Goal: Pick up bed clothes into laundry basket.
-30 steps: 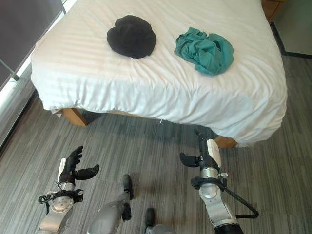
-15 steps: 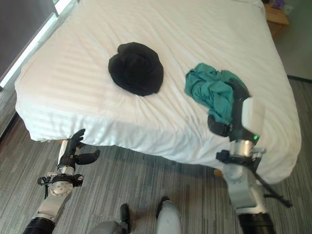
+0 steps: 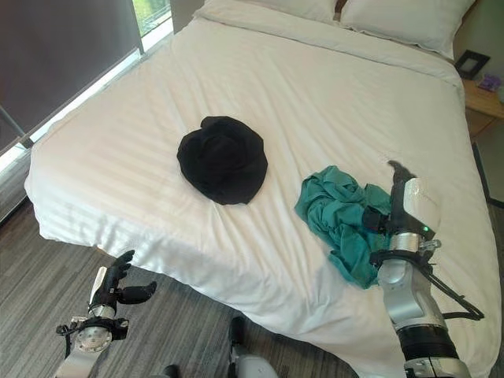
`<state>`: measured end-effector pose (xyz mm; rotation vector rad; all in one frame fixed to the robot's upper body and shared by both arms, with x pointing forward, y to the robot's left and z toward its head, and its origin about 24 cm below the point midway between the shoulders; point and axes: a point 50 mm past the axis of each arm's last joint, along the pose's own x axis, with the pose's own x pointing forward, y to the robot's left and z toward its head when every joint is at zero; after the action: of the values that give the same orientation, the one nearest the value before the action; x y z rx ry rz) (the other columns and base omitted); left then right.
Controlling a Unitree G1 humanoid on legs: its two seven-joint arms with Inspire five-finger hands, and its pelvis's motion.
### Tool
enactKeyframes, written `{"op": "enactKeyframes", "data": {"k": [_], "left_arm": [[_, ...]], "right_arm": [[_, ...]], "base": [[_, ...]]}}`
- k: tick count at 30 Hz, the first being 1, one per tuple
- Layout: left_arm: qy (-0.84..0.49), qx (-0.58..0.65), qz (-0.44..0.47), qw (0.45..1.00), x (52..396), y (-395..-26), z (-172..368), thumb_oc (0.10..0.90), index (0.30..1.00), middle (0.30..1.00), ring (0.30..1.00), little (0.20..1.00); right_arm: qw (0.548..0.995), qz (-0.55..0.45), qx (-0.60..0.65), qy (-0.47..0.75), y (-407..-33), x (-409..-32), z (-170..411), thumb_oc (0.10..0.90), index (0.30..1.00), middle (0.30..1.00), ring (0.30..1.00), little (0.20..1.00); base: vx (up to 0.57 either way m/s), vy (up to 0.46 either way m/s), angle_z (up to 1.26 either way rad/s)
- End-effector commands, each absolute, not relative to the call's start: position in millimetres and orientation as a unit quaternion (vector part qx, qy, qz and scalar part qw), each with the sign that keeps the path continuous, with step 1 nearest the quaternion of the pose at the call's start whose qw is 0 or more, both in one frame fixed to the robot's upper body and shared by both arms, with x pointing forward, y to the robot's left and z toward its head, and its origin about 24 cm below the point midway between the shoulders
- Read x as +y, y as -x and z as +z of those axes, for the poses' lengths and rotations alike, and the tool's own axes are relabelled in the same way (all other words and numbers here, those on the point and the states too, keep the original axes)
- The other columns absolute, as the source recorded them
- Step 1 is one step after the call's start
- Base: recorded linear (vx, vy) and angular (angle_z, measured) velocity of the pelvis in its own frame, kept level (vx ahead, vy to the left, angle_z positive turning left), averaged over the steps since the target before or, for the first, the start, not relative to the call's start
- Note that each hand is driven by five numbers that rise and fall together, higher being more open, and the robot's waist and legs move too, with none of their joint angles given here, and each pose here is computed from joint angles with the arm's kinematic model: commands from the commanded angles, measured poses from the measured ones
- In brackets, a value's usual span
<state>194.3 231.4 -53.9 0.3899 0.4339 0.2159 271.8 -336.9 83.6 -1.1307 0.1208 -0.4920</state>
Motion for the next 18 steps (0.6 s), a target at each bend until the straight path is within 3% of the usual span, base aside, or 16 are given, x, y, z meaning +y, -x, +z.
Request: {"op": "enactKeyframes", "data": {"k": [1, 6, 7, 11, 12, 13, 16, 18], "left_arm": [[-0.211, 0.153, 0.112, 0.959, 246, -206, -32, 0.8, 0.9, 0.9, 0.9, 0.9], [-0.212, 0.24, 0.105, 0.941, 252, -195, -64, 0.8, 0.9, 0.9, 0.9, 0.9], [-0.2, 0.278, 0.112, 0.933, 255, -187, -77, 0.8, 0.9, 0.9, 0.9, 0.9], [-0.2, 0.426, 0.17, 0.866, 285, -148, -116, 0.8, 0.9, 0.9, 0.9, 0.9], [-0.228, 0.442, 0.198, 0.844, 312, -148, -110, 0.8, 0.9, 0.9, 0.9, 0.9], [-0.228, 0.442, 0.198, 0.845, 312, -148, -109, 0.8, 0.9, 0.9, 0.9, 0.9], [-0.305, 0.353, 0.246, 0.85, 363, -187, -54, 0.8, 0.9, 0.9, 0.9, 0.9], [-0.398, 0.206, 0.317, 0.836, 416, -224, 45, 0.8, 0.9, 0.9, 0.9, 0.9]], "right_arm": [[0.825, -0.211, 0.066, 0.52, -289, -337, 85, 0.8, 0.9, 0.9, 0.9, 0.9], [0.836, -0.181, 0.222, 0.467, -287, -338, 22, 0.8, 0.9, 0.9, 0.9, 0.9], [0.838, -0.178, 0.255, 0.448, -284, -338, 11, 0.4, 0.3, 0.3, 0.3, 0.3], [0.837, -0.19, 0.309, 0.408, -282, -343, 0, 0.4, 0.3, 0.3, 0.3, 0.3], [0.847, -0.202, 0.282, 0.403, -290, -346, 13, 0.4, 0.3, 0.3, 0.3, 0.3], [0.847, -0.202, 0.282, 0.402, -290, -346, 13, 0.4, 0.3, 0.3, 0.3, 0.3], [0.858, -0.22, 0.201, 0.418, -297, -357, 50, 0.4, 0.3, 0.3, 0.3, 0.3], [0.856, -0.248, 0.105, 0.442, -291, -373, 96, 0.4, 0.3, 0.3, 0.3, 0.3]], "base": [[0.03, -0.054, 0.09], [0.05, -0.05, 0.12], [0.04, -0.033, 0.09], [0.09, -0.052, 0.15], [0.11, -0.073, 0.3], [0.1, -0.082, 0.29], [0.05, -0.104, 0.16], [0.03, -0.139, 0.09]]}}
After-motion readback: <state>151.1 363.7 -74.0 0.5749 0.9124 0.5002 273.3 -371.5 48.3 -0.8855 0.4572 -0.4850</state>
